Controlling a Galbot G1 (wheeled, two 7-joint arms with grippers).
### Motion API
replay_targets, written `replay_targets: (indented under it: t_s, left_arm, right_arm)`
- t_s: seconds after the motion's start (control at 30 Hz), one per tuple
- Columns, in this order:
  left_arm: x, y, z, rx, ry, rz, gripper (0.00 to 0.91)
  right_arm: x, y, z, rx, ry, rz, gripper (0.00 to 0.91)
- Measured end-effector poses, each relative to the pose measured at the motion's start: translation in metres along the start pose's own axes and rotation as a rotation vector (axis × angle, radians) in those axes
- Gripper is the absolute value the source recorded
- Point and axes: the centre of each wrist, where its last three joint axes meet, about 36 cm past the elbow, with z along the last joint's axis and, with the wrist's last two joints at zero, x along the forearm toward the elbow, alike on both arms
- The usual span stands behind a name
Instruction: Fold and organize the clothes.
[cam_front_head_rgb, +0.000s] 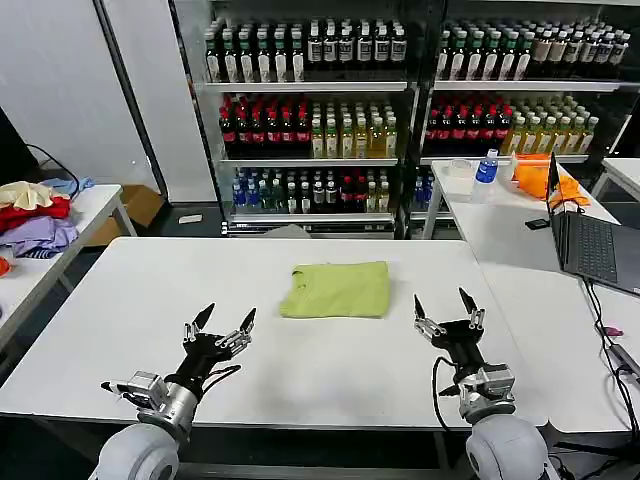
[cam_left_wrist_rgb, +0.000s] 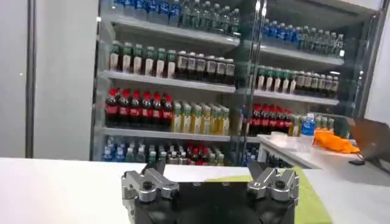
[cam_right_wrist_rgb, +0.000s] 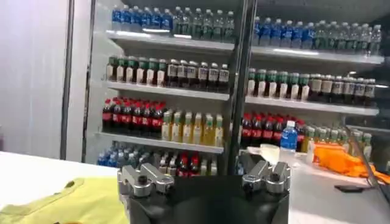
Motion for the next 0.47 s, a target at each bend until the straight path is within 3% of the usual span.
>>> replay_targets:
  t_s: [0.47]
  left_arm:
    - [-0.0001, -0.0003, -0.0015, -0.004, -0.002, 0.007, 0.907]
  right_arm:
    - [-0.0001, -0.0015, -0.0049, 0.023, -0.011, 0.006, 0.907]
